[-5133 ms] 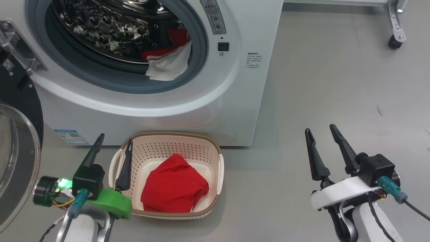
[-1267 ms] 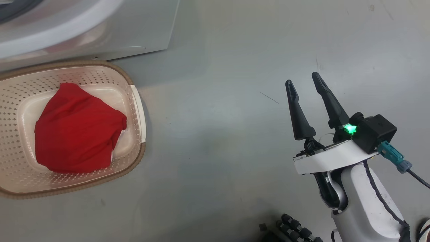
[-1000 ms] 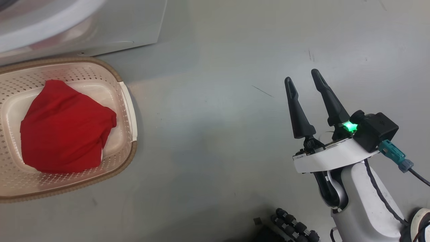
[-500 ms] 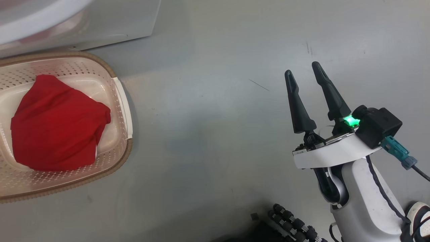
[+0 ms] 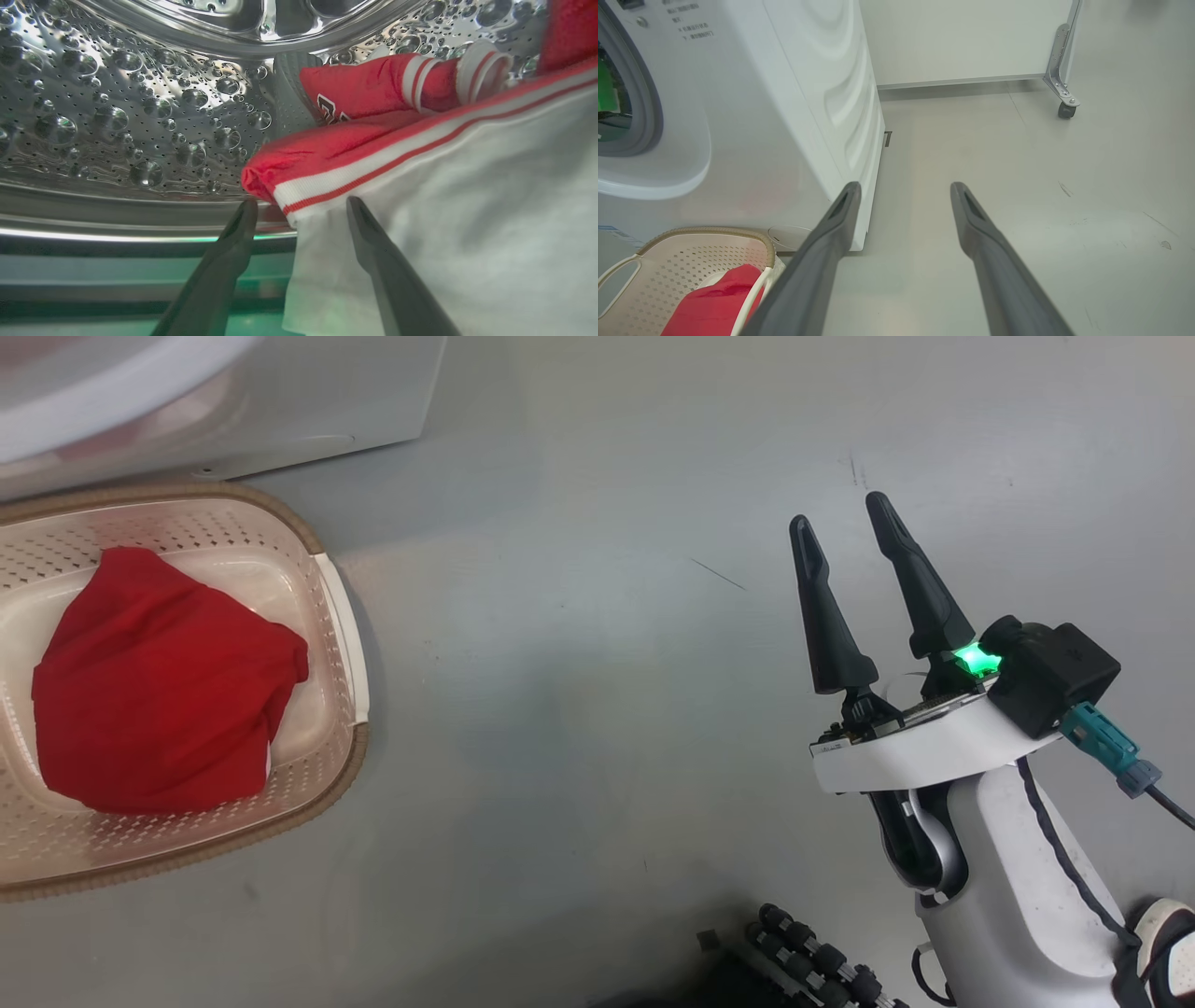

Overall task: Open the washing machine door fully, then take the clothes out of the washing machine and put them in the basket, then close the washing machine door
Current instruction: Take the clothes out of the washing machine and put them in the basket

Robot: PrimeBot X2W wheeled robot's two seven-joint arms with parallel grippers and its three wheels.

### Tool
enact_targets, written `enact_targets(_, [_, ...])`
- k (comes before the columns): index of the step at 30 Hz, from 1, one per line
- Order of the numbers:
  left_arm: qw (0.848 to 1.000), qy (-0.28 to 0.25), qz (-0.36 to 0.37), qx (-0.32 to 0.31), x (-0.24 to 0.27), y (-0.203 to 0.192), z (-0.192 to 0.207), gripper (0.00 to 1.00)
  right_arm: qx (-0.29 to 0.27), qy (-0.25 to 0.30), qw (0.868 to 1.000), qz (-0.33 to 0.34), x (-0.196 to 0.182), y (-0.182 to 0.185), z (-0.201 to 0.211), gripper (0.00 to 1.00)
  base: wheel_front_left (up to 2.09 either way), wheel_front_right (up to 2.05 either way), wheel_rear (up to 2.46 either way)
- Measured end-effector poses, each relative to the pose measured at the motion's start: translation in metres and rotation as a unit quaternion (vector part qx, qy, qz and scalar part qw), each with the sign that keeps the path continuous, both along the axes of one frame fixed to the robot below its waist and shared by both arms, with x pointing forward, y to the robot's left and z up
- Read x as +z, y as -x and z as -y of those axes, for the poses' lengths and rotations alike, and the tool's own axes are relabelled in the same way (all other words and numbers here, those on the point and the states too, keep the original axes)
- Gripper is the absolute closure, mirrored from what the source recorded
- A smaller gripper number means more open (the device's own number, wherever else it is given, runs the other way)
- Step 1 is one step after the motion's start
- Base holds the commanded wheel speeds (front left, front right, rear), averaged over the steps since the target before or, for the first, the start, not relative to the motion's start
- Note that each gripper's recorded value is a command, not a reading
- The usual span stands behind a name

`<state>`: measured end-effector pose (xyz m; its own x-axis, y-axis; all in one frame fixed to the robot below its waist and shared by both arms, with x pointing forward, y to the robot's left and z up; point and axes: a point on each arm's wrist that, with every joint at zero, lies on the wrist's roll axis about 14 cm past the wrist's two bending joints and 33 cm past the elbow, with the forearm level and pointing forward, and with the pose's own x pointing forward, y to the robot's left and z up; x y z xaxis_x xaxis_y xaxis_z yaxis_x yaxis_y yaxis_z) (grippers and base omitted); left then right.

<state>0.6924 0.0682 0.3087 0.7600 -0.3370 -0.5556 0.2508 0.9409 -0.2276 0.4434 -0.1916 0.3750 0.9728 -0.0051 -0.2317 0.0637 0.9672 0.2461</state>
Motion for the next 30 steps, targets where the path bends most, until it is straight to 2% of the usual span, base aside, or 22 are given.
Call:
enact_targets(16, [0.999, 0.035, 0.039, 0.003, 0.032, 0.003, 0.013, 0.0, 0.006, -0.002, 1.0, 0.015, 0.011, -0.003, -0.005, 0.0, 0.0, 0.0, 0.0])
enact_targets(22, [0.997, 0.064, 0.037, 0.017, 0.041, -0.001, 0.015, 0.0, 0.011, -0.004, 1.0, 0.018, 0.013, -0.003, -0.008, 0.0, 0.0, 0.0, 0.0])
enact_targets(30, [0.999, 0.041, 0.001, -0.009, 0.021, 0.012, 0.025, 0.0, 0.011, -0.004, 1.0, 0.017, 0.014, -0.002, -0.009, 0.0, 0.0, 0.0, 0.0])
